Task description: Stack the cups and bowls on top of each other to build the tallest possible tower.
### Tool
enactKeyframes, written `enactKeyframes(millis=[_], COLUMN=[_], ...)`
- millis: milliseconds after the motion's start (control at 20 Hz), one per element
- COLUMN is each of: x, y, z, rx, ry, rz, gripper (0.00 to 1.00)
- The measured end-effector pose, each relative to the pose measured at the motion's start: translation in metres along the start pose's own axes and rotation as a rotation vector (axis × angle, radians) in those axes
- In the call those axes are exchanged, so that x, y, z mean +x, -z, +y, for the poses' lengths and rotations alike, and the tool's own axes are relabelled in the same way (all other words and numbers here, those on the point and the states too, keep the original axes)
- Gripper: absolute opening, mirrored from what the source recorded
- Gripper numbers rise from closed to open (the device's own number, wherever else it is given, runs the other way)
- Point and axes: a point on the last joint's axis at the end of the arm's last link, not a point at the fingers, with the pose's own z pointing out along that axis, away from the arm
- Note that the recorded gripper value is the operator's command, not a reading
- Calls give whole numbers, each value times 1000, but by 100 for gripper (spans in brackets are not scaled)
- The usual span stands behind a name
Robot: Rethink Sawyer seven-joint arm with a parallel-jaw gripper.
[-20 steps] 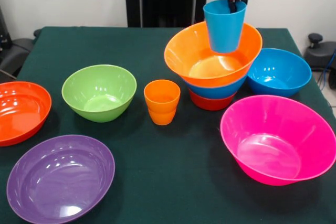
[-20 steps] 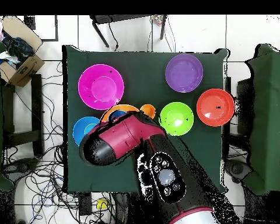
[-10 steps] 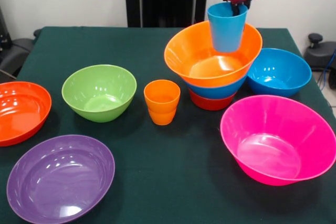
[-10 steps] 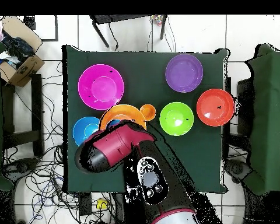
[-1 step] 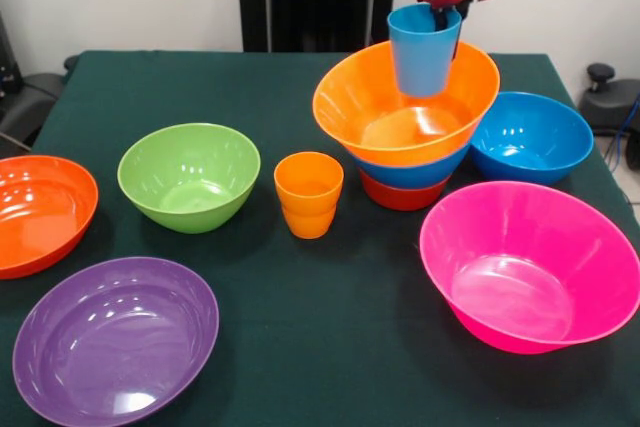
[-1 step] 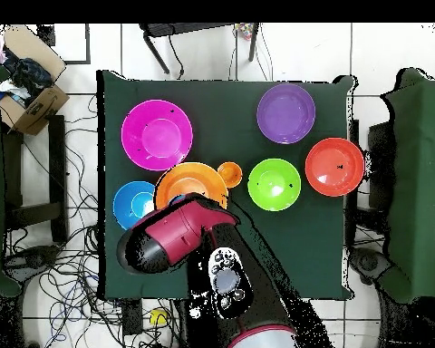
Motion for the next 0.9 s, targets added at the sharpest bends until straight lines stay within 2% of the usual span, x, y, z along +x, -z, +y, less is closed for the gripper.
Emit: enactKeyframes(millis=[450,650,900], x=[11,14,8], y=[-16,-24,-25], z=[8,26,57], rx=[-20,-30,-51], ry=[-2,21,41], rz=[26,42,47], gripper=[0,0,0])
